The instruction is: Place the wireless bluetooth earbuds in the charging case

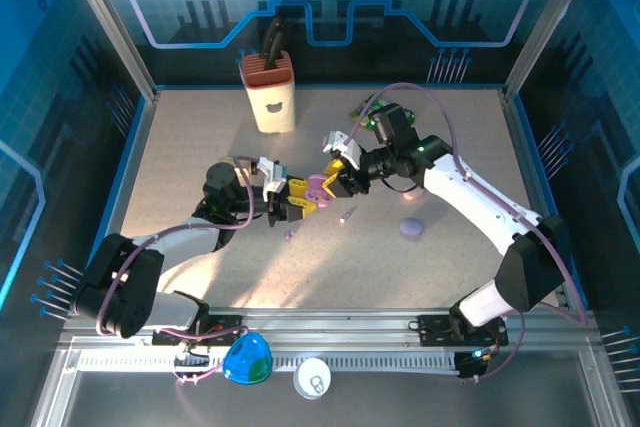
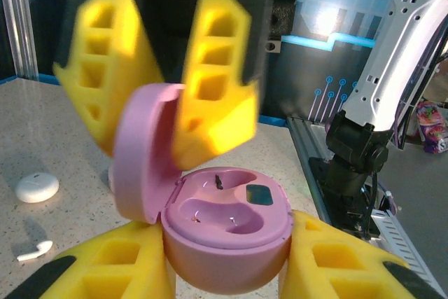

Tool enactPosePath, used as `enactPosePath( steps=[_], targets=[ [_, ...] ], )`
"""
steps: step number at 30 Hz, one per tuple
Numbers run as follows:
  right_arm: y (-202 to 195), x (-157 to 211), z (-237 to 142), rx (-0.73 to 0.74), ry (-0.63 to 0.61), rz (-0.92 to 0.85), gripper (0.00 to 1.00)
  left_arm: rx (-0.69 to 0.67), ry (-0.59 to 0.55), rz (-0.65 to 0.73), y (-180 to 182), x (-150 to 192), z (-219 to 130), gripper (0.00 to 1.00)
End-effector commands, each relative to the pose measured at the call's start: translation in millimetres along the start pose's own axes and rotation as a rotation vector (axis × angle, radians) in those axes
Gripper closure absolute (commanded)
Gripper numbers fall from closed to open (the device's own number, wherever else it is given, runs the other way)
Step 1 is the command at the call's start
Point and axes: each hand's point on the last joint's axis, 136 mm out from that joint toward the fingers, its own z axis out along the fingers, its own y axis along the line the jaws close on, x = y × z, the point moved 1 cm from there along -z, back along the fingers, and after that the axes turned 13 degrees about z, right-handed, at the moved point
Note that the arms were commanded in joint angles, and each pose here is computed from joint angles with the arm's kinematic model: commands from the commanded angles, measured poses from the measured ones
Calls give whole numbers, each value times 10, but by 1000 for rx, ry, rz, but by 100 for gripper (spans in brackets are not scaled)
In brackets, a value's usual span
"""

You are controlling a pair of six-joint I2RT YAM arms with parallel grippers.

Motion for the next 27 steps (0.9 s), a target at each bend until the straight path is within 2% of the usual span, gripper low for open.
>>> enactPosePath(
  steps=[1, 5, 7, 12, 16, 18, 27],
  targets=[
    [29, -49, 18, -15, -5, -16, 83, 19, -16, 28, -40, -15, -25, 66],
    [62, -20, 11, 15, 4, -56, 100, 5, -18, 30, -17, -22, -27, 66],
    [59, -33, 4, 49, -11, -86, 100, -3, -17, 25, 1, -15, -22, 65],
    [50, -95, -39, 105, -54, -121, 100, -23, -7, 7, 58, 22, -9, 47],
    [16, -94, -50, 138, -48, -131, 100, -39, -2, -4, 92, 45, -6, 39],
    [8, -82, -50, 145, -42, -132, 100, -47, -2, -2, 106, 47, -6, 31],
    [-49, -136, -23, 183, -60, -131, 100, -60, -3, -13, 169, 45, 18, 28]
  ],
)
